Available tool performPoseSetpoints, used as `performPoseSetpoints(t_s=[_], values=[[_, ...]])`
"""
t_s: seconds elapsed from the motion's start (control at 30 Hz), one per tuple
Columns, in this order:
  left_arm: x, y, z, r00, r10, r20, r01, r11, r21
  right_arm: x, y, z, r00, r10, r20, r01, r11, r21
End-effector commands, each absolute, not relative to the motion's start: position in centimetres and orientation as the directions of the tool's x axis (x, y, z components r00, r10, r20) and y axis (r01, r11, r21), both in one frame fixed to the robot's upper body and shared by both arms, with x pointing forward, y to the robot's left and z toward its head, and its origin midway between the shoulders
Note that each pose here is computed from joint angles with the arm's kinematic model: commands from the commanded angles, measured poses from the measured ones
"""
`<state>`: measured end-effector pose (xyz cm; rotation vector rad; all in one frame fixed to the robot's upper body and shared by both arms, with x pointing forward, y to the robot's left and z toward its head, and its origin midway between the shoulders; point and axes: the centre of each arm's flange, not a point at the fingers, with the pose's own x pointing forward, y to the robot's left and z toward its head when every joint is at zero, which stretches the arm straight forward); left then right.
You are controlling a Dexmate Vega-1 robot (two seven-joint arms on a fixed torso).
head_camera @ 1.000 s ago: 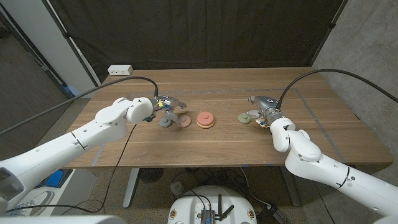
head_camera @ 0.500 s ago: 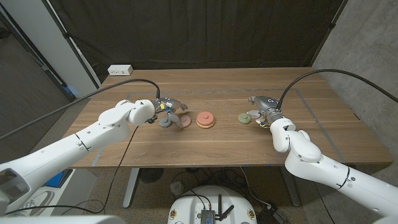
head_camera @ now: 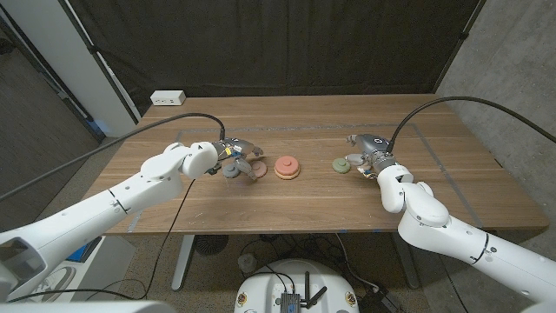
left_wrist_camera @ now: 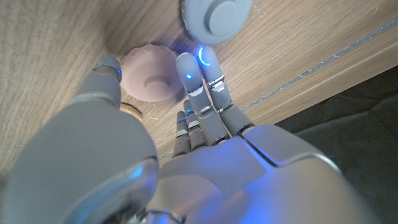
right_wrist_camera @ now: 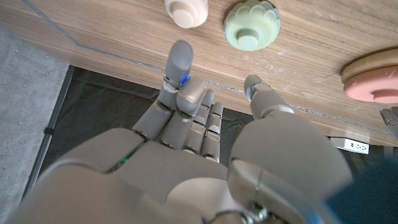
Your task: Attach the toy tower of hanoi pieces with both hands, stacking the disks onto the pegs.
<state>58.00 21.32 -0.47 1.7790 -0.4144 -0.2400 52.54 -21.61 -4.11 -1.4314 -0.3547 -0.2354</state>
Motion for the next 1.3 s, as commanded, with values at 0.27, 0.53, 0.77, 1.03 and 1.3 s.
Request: performPoseSetpoints(t_s=[0.27,0.53,0.77,1.03,1.3], values=[[58.5,20.7,-1.4,0.916,-0.396,0.057,-0.147,-0.202,0.968,52.4,-21.9,-4.4,0.926,0.045,0.374,0.366,0.130,-0.922],[58.9,20.9,-1.3,0.919,-0.390,0.057,-0.143,-0.196,0.970,52.3,-21.9,-4.5,0.928,0.042,0.371,0.363,0.128,-0.923],[59.2,20.9,-1.8,0.920,-0.389,0.043,-0.128,-0.197,0.972,52.3,-21.9,-4.5,0.929,0.038,0.369,0.361,0.126,-0.924],[59.3,21.1,-2.2,0.925,-0.377,0.039,-0.115,-0.182,0.977,52.3,-21.8,-4.5,0.929,0.037,0.367,0.360,0.127,-0.924],[59.1,21.4,-2.4,0.932,-0.360,0.052,-0.115,-0.156,0.981,52.5,-21.9,-4.5,0.928,0.037,0.371,0.363,0.137,-0.922]])
